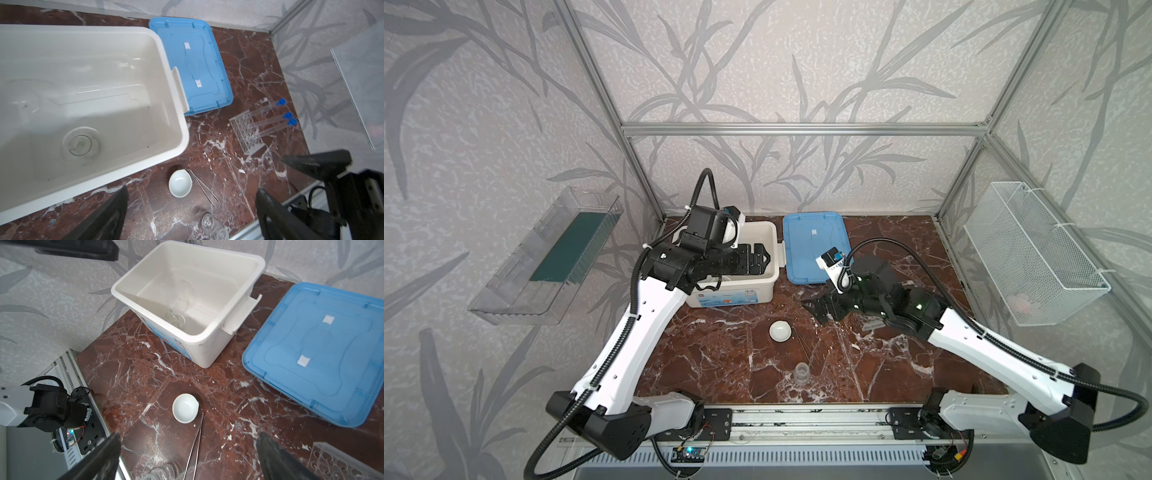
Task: Organize the chemistry lab equipment
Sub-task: 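Reach the left gripper down to the small glass jar and close on it, then lift the small glass jar with the left gripper over the white tub, then lower the jar into the tub with the left gripper while the right gripper approaches, then open the left gripper and withdraw it while the right gripper draws back, then reach the left gripper down to the white porcelain dish and close on it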
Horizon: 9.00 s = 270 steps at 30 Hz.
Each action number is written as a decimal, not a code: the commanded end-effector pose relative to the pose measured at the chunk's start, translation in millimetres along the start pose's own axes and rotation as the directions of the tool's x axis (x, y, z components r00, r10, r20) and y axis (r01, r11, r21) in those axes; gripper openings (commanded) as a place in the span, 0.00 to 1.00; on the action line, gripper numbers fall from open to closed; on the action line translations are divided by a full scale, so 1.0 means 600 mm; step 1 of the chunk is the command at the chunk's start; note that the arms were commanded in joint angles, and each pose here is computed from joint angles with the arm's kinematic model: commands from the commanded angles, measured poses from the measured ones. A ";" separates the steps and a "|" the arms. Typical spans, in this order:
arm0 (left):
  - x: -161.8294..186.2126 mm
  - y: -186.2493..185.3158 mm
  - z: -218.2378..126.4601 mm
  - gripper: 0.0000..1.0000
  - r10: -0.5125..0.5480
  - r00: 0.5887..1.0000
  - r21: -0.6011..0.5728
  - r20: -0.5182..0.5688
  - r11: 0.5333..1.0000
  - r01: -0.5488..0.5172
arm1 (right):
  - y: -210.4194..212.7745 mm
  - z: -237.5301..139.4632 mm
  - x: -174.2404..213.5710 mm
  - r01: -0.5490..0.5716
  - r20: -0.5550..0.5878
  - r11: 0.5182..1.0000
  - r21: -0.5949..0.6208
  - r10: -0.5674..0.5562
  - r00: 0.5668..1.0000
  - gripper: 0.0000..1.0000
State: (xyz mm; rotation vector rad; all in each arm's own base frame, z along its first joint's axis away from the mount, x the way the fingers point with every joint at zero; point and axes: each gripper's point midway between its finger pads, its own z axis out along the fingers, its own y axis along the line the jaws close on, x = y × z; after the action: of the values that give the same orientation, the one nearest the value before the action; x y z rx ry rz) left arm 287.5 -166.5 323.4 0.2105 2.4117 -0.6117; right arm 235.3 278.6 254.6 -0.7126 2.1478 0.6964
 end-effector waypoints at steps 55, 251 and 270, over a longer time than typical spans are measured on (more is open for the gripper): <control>0.495 -0.068 0.267 0.69 0.209 0.796 -0.173 -0.568 0.915 -0.364 | -0.125 -0.021 0.200 -0.179 -0.155 0.952 0.248 0.221 0.963 0.87; 0.147 0.004 0.075 0.71 0.060 0.977 -0.083 -0.206 0.993 -0.078 | -0.030 0.007 0.033 -0.050 0.014 0.998 0.029 0.050 0.999 0.99; 0.334 0.036 0.266 0.99 0.020 0.905 -0.195 -0.424 0.974 -0.113 | -0.056 0.037 0.143 -0.124 -0.084 0.991 0.052 0.128 0.988 0.99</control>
State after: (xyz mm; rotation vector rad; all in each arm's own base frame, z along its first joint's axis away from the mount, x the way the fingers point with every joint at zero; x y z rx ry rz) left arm 214.1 -218.6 90.2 0.3839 2.8782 -0.3058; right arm 217.0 247.4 163.9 -0.6219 2.3179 0.6855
